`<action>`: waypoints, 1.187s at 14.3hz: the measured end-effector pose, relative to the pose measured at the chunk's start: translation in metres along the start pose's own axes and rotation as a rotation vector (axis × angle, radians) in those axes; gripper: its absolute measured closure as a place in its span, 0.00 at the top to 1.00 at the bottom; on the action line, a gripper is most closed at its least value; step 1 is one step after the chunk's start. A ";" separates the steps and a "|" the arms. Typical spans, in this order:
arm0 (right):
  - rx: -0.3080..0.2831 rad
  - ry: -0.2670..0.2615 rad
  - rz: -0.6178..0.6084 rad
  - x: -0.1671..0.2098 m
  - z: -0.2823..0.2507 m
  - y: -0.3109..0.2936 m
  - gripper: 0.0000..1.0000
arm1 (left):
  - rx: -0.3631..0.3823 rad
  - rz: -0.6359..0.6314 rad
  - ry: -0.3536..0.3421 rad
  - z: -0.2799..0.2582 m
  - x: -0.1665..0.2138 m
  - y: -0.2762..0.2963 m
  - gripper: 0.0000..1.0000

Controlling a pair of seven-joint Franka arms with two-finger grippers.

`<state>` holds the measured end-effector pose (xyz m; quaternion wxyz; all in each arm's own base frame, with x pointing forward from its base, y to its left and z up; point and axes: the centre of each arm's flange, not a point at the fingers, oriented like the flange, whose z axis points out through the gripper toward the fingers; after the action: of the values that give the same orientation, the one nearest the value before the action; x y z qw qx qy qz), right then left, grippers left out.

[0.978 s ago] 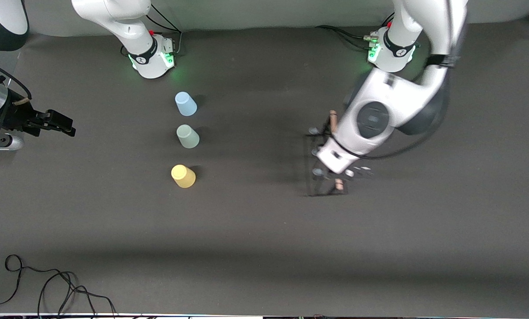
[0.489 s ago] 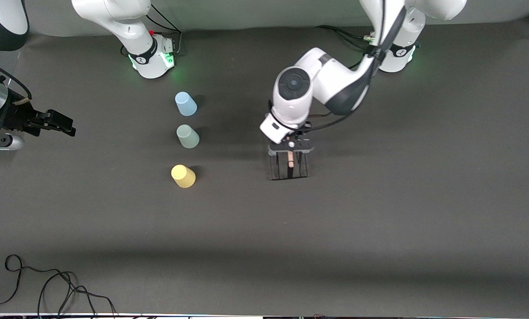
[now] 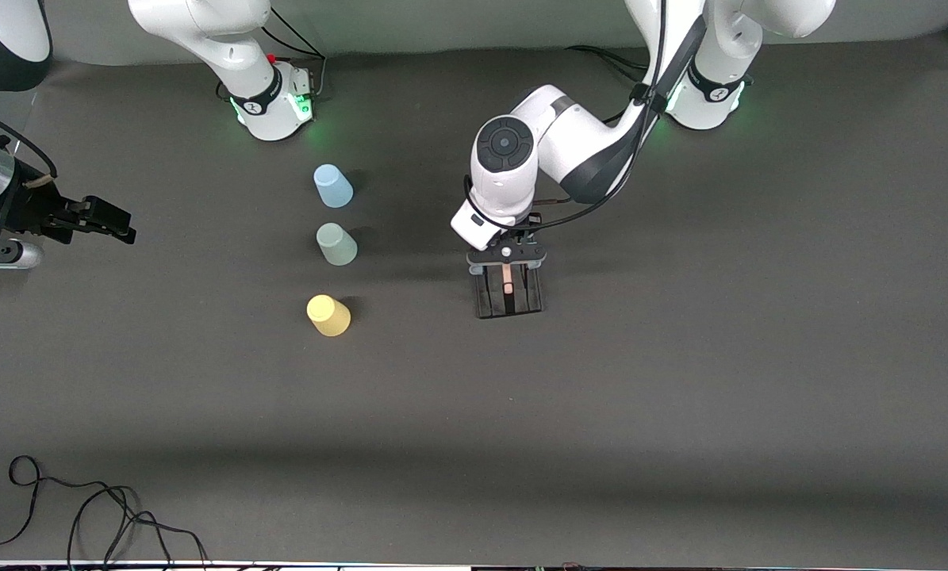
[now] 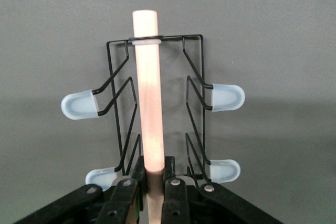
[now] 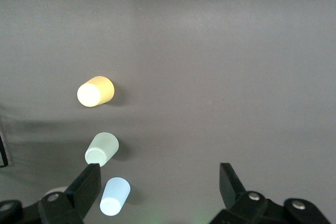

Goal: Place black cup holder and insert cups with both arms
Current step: 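Carry the black rack with the left gripper to the table middle, then release the rack and withdraw the left gripper while the right gripper reaches cups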

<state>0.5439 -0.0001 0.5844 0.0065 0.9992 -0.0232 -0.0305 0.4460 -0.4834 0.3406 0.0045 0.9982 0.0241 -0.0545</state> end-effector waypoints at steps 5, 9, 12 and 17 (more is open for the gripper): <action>-0.002 -0.036 0.016 -0.004 0.005 -0.004 1.00 | -0.002 0.001 0.008 -0.003 0.001 0.001 0.44; -0.004 -0.075 0.074 -0.012 0.032 -0.069 1.00 | -0.025 -0.025 0.054 -0.045 0.025 -0.017 0.88; 0.014 -0.098 0.127 -0.024 0.056 -0.117 1.00 | -0.041 -0.084 0.066 -0.114 0.063 -0.071 1.00; 0.052 -0.052 0.140 -0.059 0.121 -0.137 1.00 | -0.052 -0.134 0.105 -0.210 0.128 -0.255 1.00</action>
<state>0.4841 0.1376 0.4649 -0.0178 0.9939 -0.0940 -0.0555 0.5838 -0.2199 0.5338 0.0256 0.9954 0.0923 -0.0016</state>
